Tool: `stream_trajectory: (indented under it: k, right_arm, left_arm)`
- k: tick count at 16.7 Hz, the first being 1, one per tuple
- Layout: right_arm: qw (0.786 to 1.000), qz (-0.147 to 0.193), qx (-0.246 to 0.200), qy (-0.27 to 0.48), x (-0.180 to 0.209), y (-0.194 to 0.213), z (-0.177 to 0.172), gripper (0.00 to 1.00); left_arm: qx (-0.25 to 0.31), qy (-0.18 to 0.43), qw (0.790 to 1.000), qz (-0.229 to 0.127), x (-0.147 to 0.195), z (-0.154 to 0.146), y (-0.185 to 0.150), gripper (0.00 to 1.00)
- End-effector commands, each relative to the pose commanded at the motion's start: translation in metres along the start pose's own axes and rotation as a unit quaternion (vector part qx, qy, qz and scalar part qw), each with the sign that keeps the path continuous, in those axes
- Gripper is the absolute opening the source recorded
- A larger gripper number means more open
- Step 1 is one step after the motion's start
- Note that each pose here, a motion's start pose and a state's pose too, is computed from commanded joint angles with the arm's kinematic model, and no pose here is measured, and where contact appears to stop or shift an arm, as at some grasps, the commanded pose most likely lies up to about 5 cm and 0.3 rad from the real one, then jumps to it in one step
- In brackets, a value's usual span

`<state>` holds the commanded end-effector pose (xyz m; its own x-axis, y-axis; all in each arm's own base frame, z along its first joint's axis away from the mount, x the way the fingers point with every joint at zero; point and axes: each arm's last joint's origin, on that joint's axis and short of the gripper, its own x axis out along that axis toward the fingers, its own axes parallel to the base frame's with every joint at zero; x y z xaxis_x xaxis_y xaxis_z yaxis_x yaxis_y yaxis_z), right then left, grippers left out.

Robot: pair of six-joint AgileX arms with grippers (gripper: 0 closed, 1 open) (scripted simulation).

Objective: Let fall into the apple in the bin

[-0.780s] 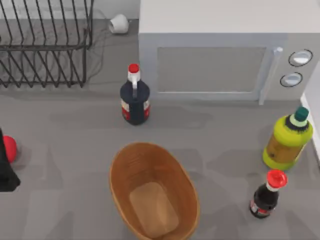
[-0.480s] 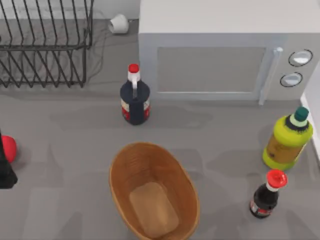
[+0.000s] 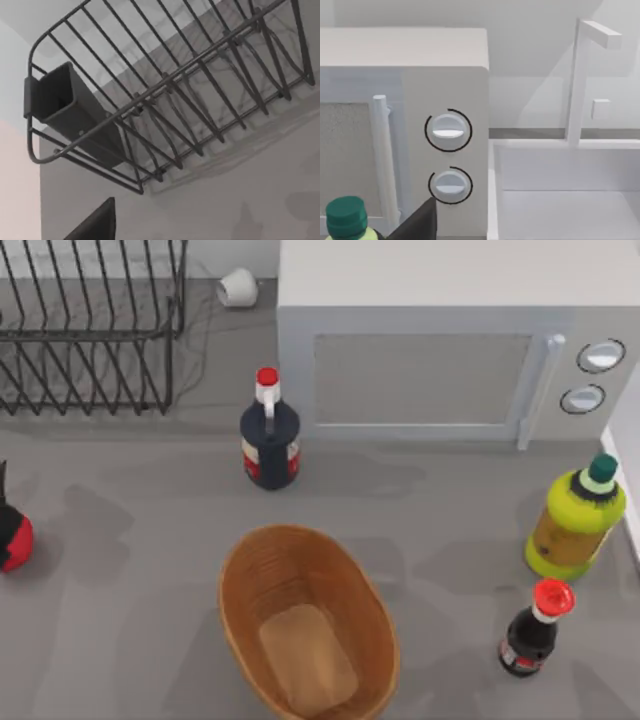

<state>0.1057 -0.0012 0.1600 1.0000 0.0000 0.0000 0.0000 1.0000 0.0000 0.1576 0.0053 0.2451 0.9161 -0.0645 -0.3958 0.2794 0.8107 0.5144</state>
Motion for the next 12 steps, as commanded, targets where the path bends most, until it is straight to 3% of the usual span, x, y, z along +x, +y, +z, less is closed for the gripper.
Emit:
stream_trajectory:
  k: [3, 5, 8, 10, 12]
  right_arm:
    - [1.000, 0.000, 0.000, 0.000, 0.000, 0.000, 0.000, 1.00]
    - [1.000, 0.000, 0.000, 0.000, 0.000, 0.000, 0.000, 1.00]
    - [1.000, 0.000, 0.000, 0.000, 0.000, 0.000, 0.000, 1.00]
    - [1.000, 0.000, 0.000, 0.000, 0.000, 0.000, 0.000, 1.00]
    - [1.000, 0.000, 0.000, 0.000, 0.000, 0.000, 0.000, 1.00]
  left_arm:
    - [0.109, 0.104, 0.981, -0.124, 0.047, -0.004, 0.015, 1.00]
    - [0.159, 0.150, 0.951, -0.220, 0.079, -0.018, 0.022, 1.00]
    - [0.196, 0.173, 0.903, -0.341, 0.117, -0.046, 0.032, 1.00]
    - [0.202, 0.165, 0.882, -0.393, 0.133, -0.064, 0.041, 1.00]
    - [0.202, 0.152, 0.872, -0.419, 0.143, -0.076, 0.051, 1.00]
